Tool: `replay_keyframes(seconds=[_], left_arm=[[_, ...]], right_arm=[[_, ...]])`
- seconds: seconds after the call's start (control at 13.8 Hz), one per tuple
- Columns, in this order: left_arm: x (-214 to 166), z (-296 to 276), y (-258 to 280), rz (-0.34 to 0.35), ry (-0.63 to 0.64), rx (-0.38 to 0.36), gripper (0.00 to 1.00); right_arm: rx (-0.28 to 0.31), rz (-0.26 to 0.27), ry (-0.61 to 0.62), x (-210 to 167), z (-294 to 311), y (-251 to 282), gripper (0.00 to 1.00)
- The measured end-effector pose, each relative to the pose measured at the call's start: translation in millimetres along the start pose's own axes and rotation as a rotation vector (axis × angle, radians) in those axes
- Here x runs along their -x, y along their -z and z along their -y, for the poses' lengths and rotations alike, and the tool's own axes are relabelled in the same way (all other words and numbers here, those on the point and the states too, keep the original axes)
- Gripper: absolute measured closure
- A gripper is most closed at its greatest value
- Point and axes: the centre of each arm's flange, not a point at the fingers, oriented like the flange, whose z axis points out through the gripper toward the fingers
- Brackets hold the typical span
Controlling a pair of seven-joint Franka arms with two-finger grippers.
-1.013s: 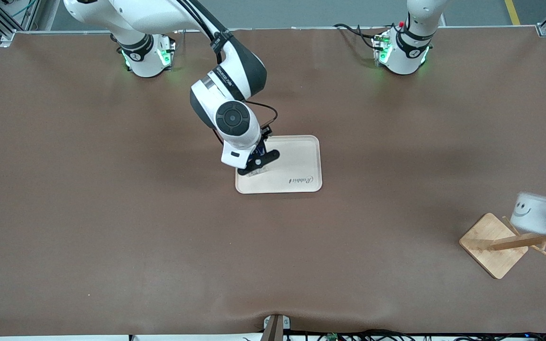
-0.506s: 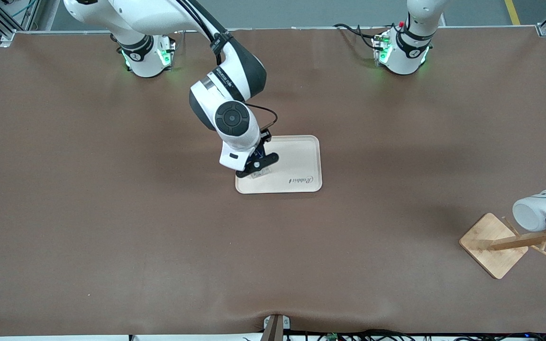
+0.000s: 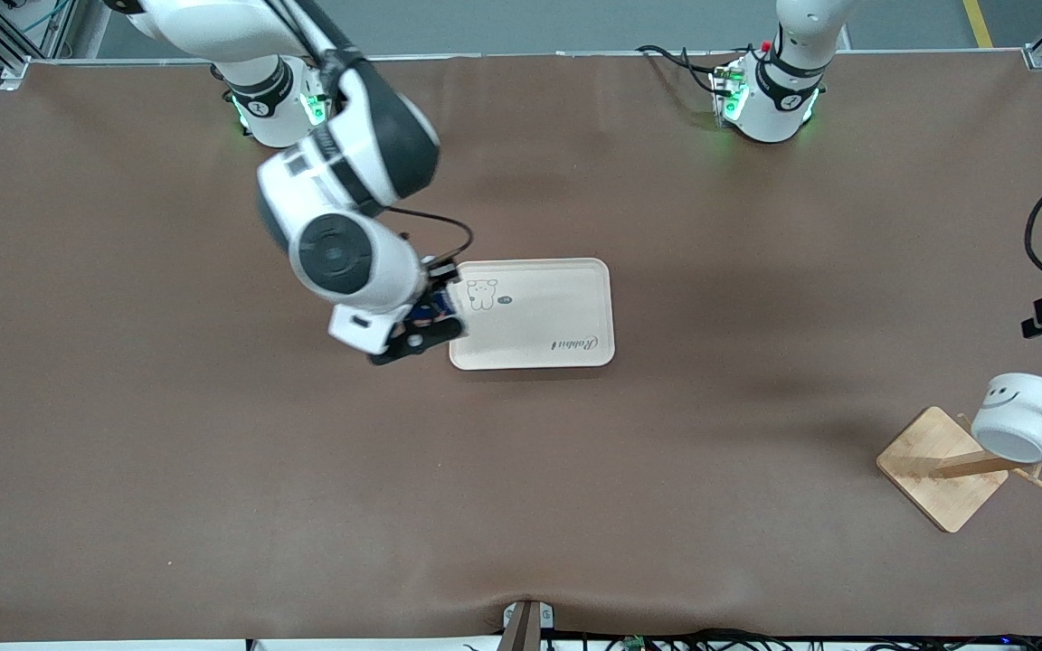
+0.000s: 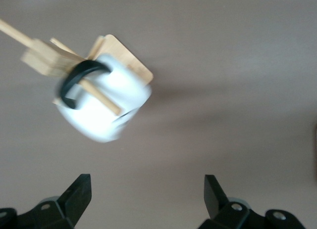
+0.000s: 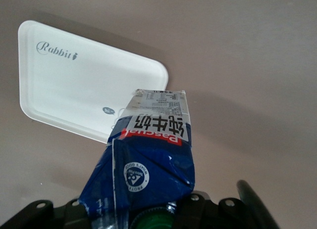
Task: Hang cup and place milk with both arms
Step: 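Carry the milk carton off the tray with the right gripper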
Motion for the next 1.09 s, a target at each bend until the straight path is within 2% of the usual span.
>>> replay_keyframes(seconds=[0.36, 0.8, 1.01, 1.09], left_arm=[[1.3, -73.9, 3.7, 0.014, 0.118, -0.001, 0.0], [4.8, -112.9, 4.8, 0.044, 0.177, 0.003, 0.0], [5.0, -109.0, 6.0, 0.037, 0.167, -0.063, 0.0], [4.8, -110.7, 7.6, 0.031, 0.161, -0.077, 0.0]], right_arm=[[-0.029, -0.056, -0.084, 9.5, -69.2, 51.6, 0.5], [-0.008, -0.021, -0.302, 40.4, -226.9, 76.3, 0.5], [-0.02, 0.015, -0.387, 60.9, -280.2, 63.5, 0.5], [-0.006, 0.016, -0.411, 68.7, -295.7, 57.9, 0.5]])
